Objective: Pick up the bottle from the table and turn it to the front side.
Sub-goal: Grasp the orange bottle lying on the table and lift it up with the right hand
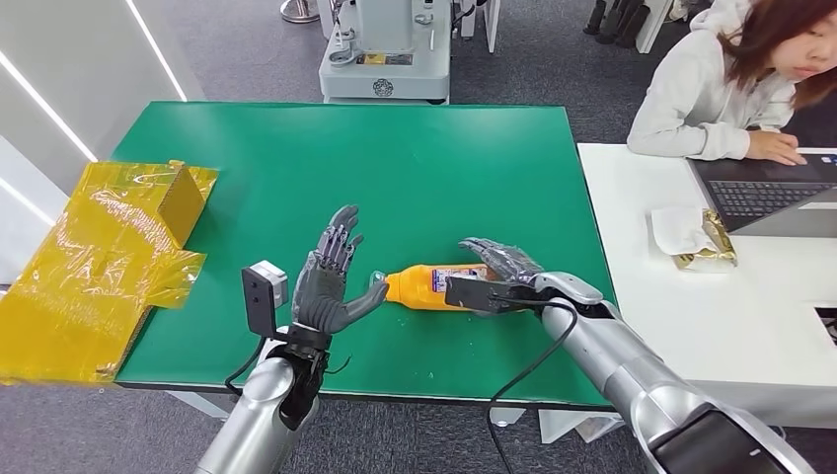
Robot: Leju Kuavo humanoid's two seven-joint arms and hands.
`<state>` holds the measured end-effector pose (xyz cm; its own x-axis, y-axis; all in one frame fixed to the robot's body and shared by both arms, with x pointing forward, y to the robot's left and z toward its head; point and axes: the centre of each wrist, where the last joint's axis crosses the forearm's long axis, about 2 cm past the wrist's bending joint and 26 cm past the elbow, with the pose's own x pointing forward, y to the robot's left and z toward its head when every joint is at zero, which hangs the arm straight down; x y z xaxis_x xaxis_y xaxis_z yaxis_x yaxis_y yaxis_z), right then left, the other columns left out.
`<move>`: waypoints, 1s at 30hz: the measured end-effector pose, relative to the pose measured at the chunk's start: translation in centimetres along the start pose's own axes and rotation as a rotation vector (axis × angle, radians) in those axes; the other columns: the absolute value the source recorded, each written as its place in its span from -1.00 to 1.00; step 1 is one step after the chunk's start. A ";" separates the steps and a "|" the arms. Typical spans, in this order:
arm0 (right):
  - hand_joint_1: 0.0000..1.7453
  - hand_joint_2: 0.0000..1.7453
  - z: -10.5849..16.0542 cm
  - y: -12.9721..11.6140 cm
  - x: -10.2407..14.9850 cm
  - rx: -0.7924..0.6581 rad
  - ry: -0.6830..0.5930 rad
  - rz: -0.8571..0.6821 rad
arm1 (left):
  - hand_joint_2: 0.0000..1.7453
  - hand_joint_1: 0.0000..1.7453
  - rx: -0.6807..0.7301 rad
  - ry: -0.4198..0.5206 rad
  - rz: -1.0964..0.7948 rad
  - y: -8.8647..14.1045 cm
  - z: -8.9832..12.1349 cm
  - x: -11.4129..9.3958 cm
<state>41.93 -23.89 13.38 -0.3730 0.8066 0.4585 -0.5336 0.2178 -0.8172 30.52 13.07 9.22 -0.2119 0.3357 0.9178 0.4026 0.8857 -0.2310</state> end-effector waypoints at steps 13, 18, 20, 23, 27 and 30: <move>-1.00 1.00 -0.1 0.0 -0.2 0.028 0.016 0.030 | 1.00 -1.00 -0.001 0.008 0.003 0.0 0.1 -0.2; -1.00 1.00 -0.1 0.1 -0.2 0.033 0.018 0.034 | 1.00 -1.00 0.000 0.009 0.002 0.0 0.1 -0.2; -1.00 1.00 -0.1 0.1 -0.2 0.035 0.018 0.036 | 1.00 -1.00 0.000 0.009 0.002 0.0 0.1 -0.2; -0.70 1.00 -0.1 0.1 -0.2 0.039 0.018 0.041 | 1.00 -1.00 -0.001 0.009 0.003 0.0 0.1 -0.2; -0.74 1.00 -0.1 -0.3 -0.2 0.080 0.031 0.075 | 1.00 -1.00 0.001 0.009 0.021 0.0 0.1 -0.2; -0.74 1.00 -0.1 -0.7 -0.3 0.102 0.042 0.103 | 1.00 -1.00 -0.004 0.011 0.047 0.0 0.1 -0.2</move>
<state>42.53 -24.24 13.80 -0.3991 0.8443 0.3577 -0.5695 0.0775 -0.8183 30.45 13.03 9.01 -0.1833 0.3734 0.9094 0.4158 0.8677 -0.2725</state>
